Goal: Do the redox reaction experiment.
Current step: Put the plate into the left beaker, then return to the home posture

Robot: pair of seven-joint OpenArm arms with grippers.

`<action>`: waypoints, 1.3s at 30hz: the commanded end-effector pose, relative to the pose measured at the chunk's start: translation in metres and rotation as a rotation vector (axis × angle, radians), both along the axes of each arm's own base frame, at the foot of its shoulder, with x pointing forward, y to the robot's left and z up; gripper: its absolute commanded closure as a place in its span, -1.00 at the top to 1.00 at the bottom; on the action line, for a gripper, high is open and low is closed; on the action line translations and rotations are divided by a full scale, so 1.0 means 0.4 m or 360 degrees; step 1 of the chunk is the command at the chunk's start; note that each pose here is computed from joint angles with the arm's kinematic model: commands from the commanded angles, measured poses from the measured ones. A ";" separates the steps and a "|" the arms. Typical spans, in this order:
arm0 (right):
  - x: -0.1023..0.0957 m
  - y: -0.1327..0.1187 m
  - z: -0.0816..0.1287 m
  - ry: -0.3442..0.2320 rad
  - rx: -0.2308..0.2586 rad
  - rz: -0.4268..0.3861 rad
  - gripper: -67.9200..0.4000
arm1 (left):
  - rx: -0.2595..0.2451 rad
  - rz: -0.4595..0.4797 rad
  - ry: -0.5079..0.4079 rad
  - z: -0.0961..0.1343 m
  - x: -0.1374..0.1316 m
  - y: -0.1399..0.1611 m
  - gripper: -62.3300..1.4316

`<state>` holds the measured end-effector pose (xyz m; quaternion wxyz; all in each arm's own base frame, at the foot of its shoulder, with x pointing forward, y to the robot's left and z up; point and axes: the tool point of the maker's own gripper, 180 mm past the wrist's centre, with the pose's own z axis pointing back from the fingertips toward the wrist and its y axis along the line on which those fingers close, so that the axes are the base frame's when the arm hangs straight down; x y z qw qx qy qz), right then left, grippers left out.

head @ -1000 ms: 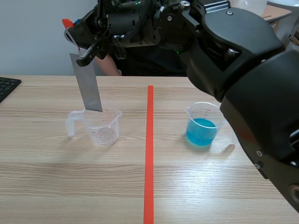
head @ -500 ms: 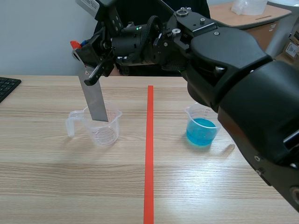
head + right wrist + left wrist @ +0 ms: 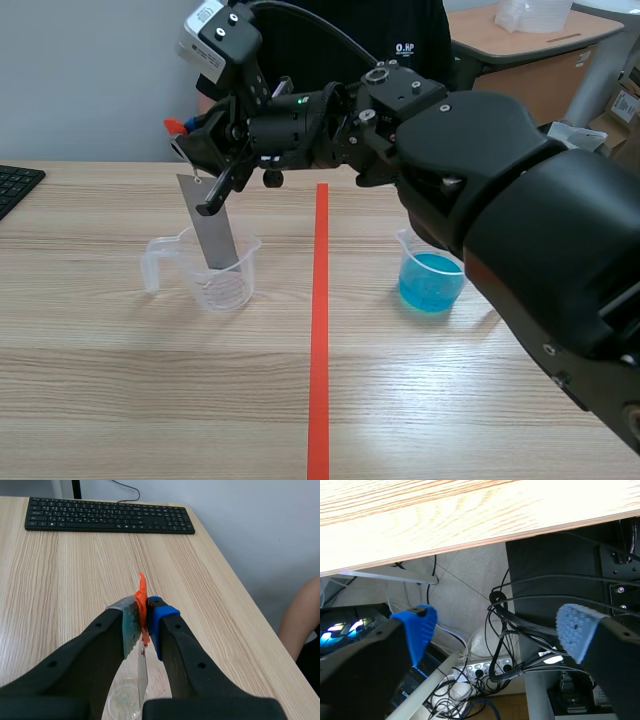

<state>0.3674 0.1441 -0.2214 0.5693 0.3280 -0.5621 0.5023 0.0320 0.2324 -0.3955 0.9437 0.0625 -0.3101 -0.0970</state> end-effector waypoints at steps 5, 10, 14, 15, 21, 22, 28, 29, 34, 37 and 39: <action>0.026 -0.005 0.018 -0.0055 0.0064 -0.0029 -0.94 | -0.0011 -0.0003 -0.0009 0.005 -0.001 -0.003 0.98; 0.027 -0.010 -0.003 -0.0055 0.0022 -0.0031 -0.94 | -0.0011 -0.0003 -0.0009 0.005 -0.001 -0.003 1.00; 0.027 -0.011 -0.006 -0.0057 0.0009 -0.0031 -0.70 | -0.0011 -0.0002 -0.0009 0.005 0.000 -0.003 1.00; 0.027 -0.010 -0.006 -0.0057 0.0009 -0.0031 -0.56 | -0.0011 -0.0002 -0.0009 0.005 0.000 -0.003 1.00; 0.018 -0.005 0.004 -0.0055 0.0046 0.0003 0.29 | -0.0011 -0.0002 -0.0009 0.005 0.000 -0.003 1.00; 0.010 -0.001 0.007 -0.0046 0.0062 0.0029 0.40 | -0.0011 -0.0002 -0.0009 0.005 0.000 -0.003 1.00; -0.010 0.035 0.064 0.0009 0.0265 0.0077 1.00 | -0.0012 -0.0003 -0.0009 0.005 -0.001 -0.003 1.00; -0.013 0.041 0.083 0.0021 0.0331 0.0083 1.00 | -0.0011 -0.0003 -0.0009 0.005 -0.001 -0.003 1.00; -0.024 0.050 0.163 -0.0002 0.0498 0.0112 1.00 | -0.0011 -0.0003 -0.0009 0.005 -0.001 -0.003 1.00; -0.029 0.043 0.195 -0.0043 0.0495 0.0122 1.00 | -0.0012 -0.0003 -0.0009 0.005 -0.001 -0.004 1.00; -0.031 0.028 0.203 -0.0049 0.0483 0.0115 1.00 | -0.0012 -0.0003 -0.0009 0.005 -0.001 -0.004 1.00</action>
